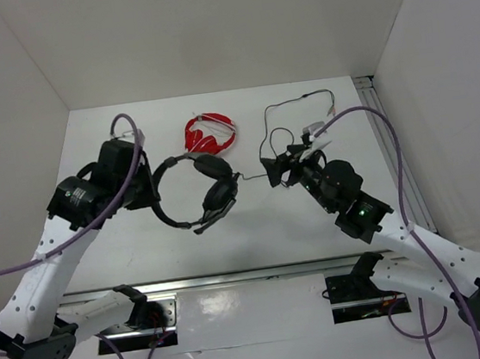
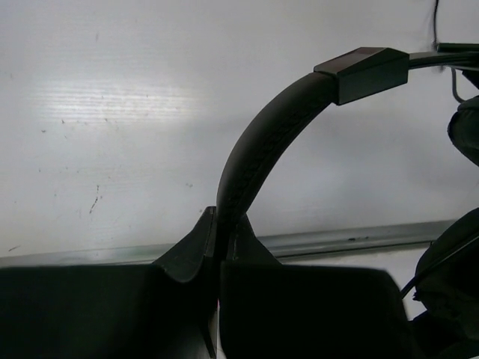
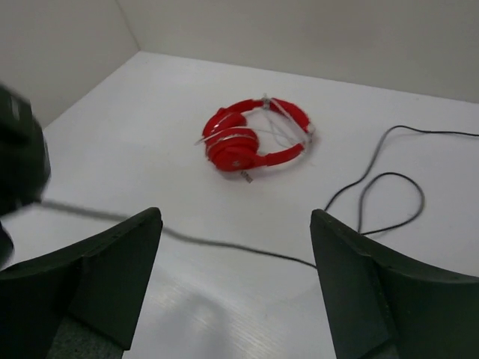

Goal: Wrap the headphones

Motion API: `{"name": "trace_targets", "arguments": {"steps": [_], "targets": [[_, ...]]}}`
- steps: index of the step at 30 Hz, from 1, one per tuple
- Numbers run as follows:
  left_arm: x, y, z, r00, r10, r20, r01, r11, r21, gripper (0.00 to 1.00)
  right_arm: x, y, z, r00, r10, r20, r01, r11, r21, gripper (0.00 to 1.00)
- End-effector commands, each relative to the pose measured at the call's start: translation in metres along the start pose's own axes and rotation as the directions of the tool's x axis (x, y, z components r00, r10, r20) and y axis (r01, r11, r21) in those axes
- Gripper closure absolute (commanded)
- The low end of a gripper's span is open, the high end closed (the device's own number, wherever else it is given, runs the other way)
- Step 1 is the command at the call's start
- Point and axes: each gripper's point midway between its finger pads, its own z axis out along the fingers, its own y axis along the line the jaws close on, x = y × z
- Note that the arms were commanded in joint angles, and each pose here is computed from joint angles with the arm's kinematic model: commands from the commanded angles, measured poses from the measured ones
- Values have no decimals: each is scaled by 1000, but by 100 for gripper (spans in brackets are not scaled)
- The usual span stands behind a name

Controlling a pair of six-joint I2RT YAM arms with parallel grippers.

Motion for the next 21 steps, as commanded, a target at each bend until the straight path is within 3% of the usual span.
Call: {"name": "trace_targets", "arguments": {"steps": [1, 2, 3, 10, 21], "targets": [[-44, -12, -35, 982, -115, 149, 96, 987, 130, 100, 59, 27, -8, 988, -22, -152, -10, 978, -208, 11], [-48, -12, -39, 979, -129, 158, 107, 984, 141, 100, 56, 46, -12, 992, -14, -122, -25, 949, -314, 11], [-56, -9, -45, 972, -151, 179, 125, 981, 148, 100, 63, 48, -11, 992, -15, -127, -27, 944, -327, 11], [-63, -9, -59, 967, -173, 187, 135, 970, 201, 100, 72, 43, 11, 996, -34, -77, 10, 955, -295, 10], [-64, -13, -64, 970, -179, 161, 132, 955, 267, 100, 110, 56, 63, 984, -98, -147, 44, 943, -330, 9]]}}
